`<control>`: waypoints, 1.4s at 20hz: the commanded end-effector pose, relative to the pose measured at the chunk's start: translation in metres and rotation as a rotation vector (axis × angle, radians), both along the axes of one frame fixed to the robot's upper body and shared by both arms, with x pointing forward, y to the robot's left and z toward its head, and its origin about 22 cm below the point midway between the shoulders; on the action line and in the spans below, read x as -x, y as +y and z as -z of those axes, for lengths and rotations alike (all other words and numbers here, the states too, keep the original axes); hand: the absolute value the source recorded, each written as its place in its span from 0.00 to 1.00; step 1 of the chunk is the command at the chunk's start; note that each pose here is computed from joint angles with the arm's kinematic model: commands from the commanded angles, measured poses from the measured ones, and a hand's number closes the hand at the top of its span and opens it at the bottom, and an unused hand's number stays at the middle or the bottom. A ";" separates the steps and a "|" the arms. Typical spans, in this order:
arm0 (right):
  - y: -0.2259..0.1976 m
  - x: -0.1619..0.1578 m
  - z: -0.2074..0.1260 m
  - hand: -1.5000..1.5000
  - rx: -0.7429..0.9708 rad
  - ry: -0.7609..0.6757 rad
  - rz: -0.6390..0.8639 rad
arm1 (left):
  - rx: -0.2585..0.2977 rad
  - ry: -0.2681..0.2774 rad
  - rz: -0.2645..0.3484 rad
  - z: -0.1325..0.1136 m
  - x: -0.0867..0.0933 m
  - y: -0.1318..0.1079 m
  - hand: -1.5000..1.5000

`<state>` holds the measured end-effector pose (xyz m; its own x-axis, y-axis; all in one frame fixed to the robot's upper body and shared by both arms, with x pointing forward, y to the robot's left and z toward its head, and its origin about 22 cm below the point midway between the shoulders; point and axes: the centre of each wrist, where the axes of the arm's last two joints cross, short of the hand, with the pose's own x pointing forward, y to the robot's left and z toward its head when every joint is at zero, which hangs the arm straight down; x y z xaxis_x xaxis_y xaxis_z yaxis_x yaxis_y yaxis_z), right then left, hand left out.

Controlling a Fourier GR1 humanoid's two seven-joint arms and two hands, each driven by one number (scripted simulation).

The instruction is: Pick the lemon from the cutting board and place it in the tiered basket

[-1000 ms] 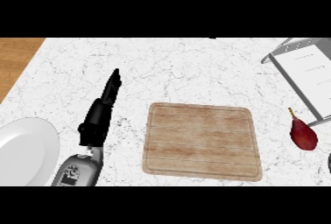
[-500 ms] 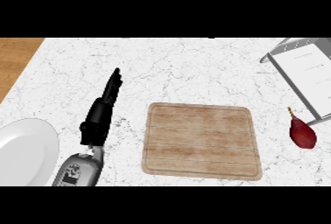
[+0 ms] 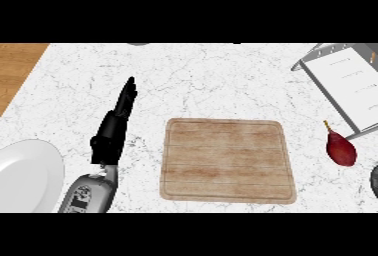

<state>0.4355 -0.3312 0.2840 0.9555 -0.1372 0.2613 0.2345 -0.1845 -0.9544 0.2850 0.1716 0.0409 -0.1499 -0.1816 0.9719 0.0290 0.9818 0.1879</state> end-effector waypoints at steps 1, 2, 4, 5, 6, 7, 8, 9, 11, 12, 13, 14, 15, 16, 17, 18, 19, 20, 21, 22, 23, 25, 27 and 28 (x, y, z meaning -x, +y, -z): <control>-0.004 0.006 0.014 0.00 -0.085 -0.191 0.246 | -0.002 0.006 -0.021 0.003 0.003 0.001 0.50; 0.002 0.003 0.015 0.00 -0.084 -0.223 0.228 | 0.011 0.002 -0.004 -0.006 -0.004 -0.004 0.50; 0.009 0.005 0.008 0.00 -0.050 -0.288 0.228 | 0.005 -0.004 -0.020 -0.006 -0.001 0.007 0.50; 0.013 0.004 0.005 0.00 -0.054 -0.333 0.217 | -0.007 0.014 0.008 0.006 0.005 0.001 0.50; 0.018 0.004 0.007 0.00 -0.034 -0.350 0.213 | -0.007 0.010 -0.004 -0.001 -0.001 0.007 0.50; 0.013 0.007 0.014 0.00 -0.028 -0.395 0.222 | 0.025 0.004 -0.017 -0.004 0.000 -0.003 0.50; 0.014 0.009 0.009 0.00 0.022 -0.425 0.229 | 0.007 0.011 -0.003 -0.001 0.006 0.004 0.50; 0.012 0.014 0.002 0.00 0.072 -0.470 0.233 | 0.005 0.024 -0.025 0.001 0.004 0.003 0.50; 0.021 0.021 -0.015 0.00 0.155 -0.526 0.261 | 0.001 0.014 -0.039 -0.001 -0.004 0.009 0.50; 0.027 0.025 -0.017 0.00 0.186 -0.539 0.272 | -0.003 0.019 -0.018 0.002 0.001 0.008 0.50; 0.021 0.030 -0.011 0.00 0.192 -0.537 0.307 | 0.003 0.021 -0.024 0.001 0.001 0.005 0.50; 0.023 0.038 -0.026 0.00 0.223 -0.551 0.339 | 0.001 0.012 -0.038 0.000 0.002 0.010 0.50; 0.028 0.042 -0.026 0.00 0.240 -0.566 0.355 | -0.008 0.023 -0.032 0.002 0.003 0.014 0.50; 0.024 0.047 -0.022 0.00 0.226 -0.593 0.377 | -0.008 0.020 -0.039 0.000 -0.001 0.013 0.50; 0.027 0.056 -0.026 0.00 0.234 -0.622 0.404 | -0.005 0.019 -0.033 0.005 0.005 0.012 0.50; 0.035 0.062 -0.035 0.00 0.269 -0.667 0.413 | 0.000 0.026 -0.033 0.003 0.004 0.006 0.50; 0.044 0.065 -0.030 0.00 0.255 -0.681 0.413 | 0.005 0.023 -0.029 0.005 0.006 0.006 0.50; 0.053 0.072 -0.033 0.00 0.276 -0.710 0.416 | 0.002 0.031 -0.032 0.000 -0.002 0.011 0.50; 0.054 0.077 -0.037 0.00 0.314 -0.735 0.430 | 0.006 0.019 -0.029 -0.002 -0.002 0.011 0.50; 0.056 0.082 -0.041 0.00 0.328 -0.777 0.430 | -0.003 0.048 -0.022 0.006 0.002 0.009 0.50; 0.058 0.091 -0.049 0.00 0.333 -0.803 0.448 | 0.000 0.048 -0.020 0.014 0.008 0.004 0.50; 0.061 0.099 -0.052 0.00 0.365 -0.802 0.466 | -0.001 0.035 0.001 0.005 0.001 0.002 0.50; 0.059 0.104 -0.047 0.00 0.391 -0.792 0.483 | 0.005 0.029 0.027 0.004 0.003 -0.005 0.50; 0.065 0.112 -0.057 0.00 0.399 -0.812 0.483 | 0.001 0.040 0.024 0.005 0.000 -0.007 0.50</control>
